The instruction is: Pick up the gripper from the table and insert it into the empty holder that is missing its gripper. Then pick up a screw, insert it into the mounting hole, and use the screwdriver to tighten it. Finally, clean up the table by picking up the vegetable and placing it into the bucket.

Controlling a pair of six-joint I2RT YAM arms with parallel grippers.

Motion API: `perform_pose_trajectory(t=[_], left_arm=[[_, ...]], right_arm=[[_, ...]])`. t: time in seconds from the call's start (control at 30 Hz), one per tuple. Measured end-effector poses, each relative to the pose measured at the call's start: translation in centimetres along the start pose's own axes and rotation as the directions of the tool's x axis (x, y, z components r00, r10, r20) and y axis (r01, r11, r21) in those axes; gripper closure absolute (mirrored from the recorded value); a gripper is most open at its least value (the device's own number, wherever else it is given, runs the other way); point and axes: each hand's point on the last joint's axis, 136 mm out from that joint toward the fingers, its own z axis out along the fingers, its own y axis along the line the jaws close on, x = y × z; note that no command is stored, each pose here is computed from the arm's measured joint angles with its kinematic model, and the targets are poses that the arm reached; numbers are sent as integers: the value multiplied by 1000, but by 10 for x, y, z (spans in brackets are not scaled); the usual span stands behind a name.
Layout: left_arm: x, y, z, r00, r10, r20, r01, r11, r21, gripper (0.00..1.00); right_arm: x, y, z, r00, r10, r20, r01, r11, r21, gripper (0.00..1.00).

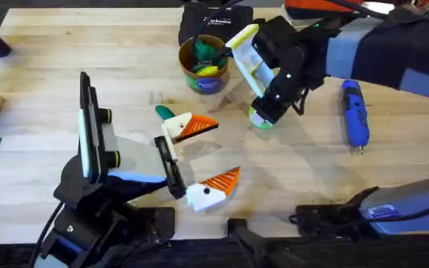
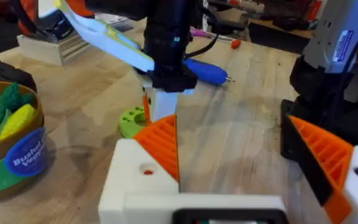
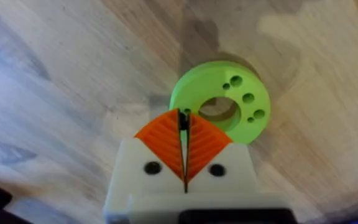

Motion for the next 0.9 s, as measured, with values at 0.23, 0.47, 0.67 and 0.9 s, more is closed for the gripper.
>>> perform_pose_trajectory(t=[0.23, 0.47, 0.67, 0.9], left_arm=[[0, 0, 0, 1000, 0, 0, 0, 1000, 0, 15], [0, 0, 0, 1000, 0, 0, 0, 1000, 0, 15], [0, 0, 0, 1000, 0, 0, 0, 1000, 0, 15], [0, 0, 0, 1000, 0, 0, 0, 1000, 0, 16]], right_arm=[[0, -9, -29, 1000, 2, -25, 0, 998, 58, 993], [-21, -17, -102, 994, -12, 113, -3, 990, 139, 993], [-55, 9, -166, 953, -114, 281, 65, 982, 177, 994], [-86, 84, -205, 870, -293, 397, 244, 955, 172, 994]])
